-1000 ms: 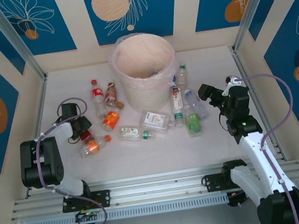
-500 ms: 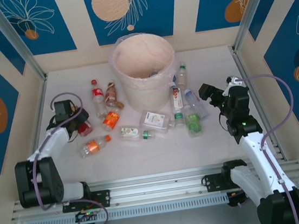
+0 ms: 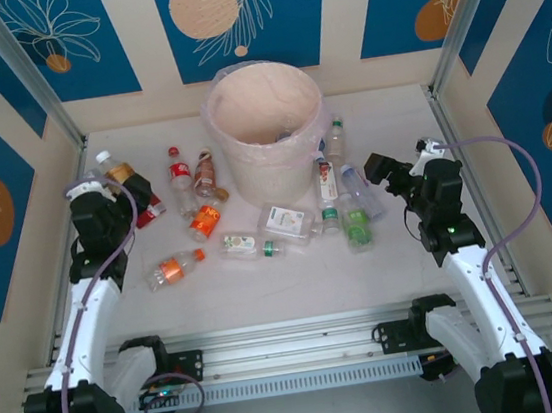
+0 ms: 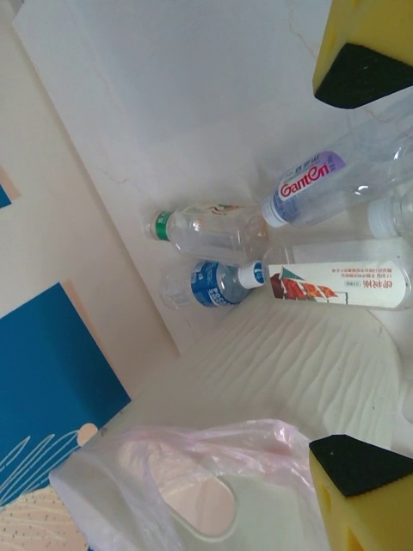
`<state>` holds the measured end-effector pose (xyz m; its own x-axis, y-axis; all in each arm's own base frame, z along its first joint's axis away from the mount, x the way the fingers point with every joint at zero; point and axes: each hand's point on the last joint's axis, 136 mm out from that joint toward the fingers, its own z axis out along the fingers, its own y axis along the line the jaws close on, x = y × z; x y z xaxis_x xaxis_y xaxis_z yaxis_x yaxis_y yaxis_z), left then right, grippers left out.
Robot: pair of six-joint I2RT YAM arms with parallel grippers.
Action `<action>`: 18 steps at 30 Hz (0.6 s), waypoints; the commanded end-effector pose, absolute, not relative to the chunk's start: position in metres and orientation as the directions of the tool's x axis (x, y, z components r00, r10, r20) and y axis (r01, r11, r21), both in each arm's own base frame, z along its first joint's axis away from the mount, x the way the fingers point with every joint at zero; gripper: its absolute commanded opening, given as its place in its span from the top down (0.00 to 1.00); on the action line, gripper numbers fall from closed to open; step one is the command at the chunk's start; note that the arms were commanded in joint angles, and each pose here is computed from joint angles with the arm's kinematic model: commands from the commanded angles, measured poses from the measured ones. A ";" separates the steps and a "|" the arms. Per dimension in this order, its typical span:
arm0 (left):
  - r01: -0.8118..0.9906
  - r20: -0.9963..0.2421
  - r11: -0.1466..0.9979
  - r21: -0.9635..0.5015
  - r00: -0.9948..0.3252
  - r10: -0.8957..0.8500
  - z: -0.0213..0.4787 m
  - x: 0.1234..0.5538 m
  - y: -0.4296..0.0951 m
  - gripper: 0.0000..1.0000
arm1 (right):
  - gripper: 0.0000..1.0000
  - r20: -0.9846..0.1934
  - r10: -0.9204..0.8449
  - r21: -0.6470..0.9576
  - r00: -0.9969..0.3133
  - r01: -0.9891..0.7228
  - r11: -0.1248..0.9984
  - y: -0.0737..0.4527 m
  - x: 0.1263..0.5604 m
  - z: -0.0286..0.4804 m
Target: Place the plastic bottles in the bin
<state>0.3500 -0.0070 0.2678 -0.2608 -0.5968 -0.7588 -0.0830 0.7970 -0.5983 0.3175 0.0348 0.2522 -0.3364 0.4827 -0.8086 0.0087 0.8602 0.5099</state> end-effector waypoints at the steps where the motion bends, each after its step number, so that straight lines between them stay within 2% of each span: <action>1: 0.143 -0.780 0.769 -0.623 -0.188 -0.597 0.321 0.349 -0.033 1.00 | 0.00 -0.810 0.479 0.526 -0.338 -0.057 0.849 0.046 0.318 0.259; 9: 0.458 -0.858 0.746 -0.483 -0.079 -0.507 0.398 0.331 -0.100 1.00 | 0.00 -0.800 0.484 0.531 -0.355 -0.043 0.846 0.046 0.317 0.258; 18: 0.567 -0.862 0.689 -0.451 -0.076 -0.502 0.442 0.333 -0.148 1.00 | 0.00 -0.806 0.482 0.525 -0.344 -0.038 0.850 0.044 0.317 0.265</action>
